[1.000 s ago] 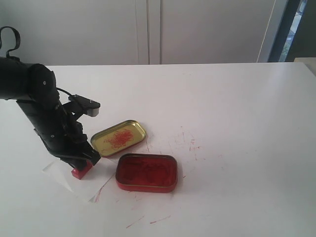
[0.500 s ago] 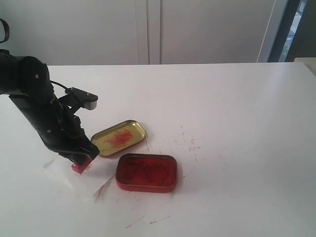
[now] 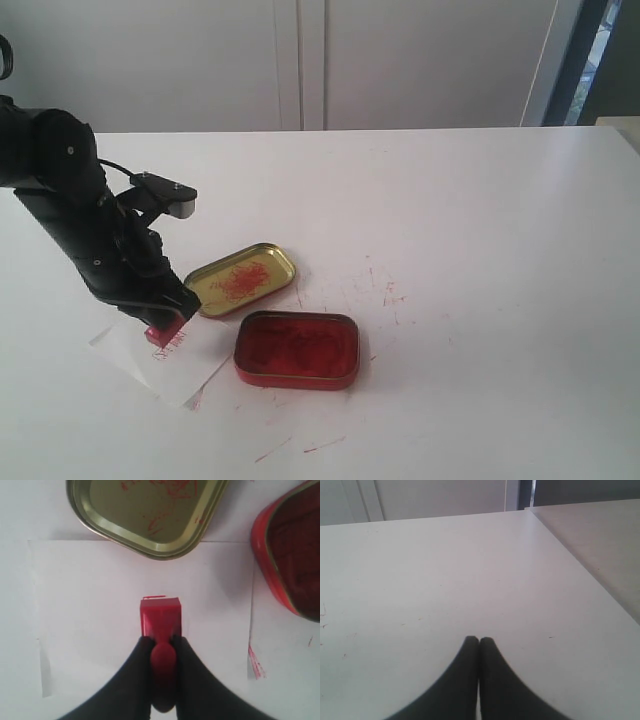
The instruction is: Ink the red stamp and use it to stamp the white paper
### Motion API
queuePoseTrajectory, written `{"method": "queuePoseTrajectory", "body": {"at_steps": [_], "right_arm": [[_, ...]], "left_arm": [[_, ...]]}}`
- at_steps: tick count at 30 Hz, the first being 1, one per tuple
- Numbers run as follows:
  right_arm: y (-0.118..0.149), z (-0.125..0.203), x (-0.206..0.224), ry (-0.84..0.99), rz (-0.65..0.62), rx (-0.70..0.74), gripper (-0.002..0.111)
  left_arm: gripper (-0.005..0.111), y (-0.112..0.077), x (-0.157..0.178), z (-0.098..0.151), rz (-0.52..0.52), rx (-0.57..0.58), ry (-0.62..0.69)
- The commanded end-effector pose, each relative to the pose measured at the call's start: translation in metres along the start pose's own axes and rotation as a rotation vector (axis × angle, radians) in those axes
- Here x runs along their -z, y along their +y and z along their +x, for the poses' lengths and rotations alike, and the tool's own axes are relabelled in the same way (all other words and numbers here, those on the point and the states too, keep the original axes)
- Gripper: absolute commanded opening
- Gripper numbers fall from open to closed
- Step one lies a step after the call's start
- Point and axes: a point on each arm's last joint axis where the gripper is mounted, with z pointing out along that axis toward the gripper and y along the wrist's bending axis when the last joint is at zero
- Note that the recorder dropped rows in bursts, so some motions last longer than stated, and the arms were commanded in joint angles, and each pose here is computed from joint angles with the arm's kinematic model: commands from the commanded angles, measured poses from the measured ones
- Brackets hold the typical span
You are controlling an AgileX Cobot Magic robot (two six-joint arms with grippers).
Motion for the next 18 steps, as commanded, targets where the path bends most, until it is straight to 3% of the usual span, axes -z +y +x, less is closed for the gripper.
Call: {"method": "queuePoseTrajectory", "body": {"at_steps": [1,18], "right_arm": [[0.0002,0.0002,-0.0003,-0.013,-0.005,0.004,0.000],[0.0002,0.0002,-0.0003,-0.013,-0.005,0.004,0.000]], "left_arm": [[0.000,-0.0044,0.0016,0.0024,0.015,0.011,0.010],[0.000,-0.0118,0.0020,-0.0002,0.097,0.079,-0.014]]}}
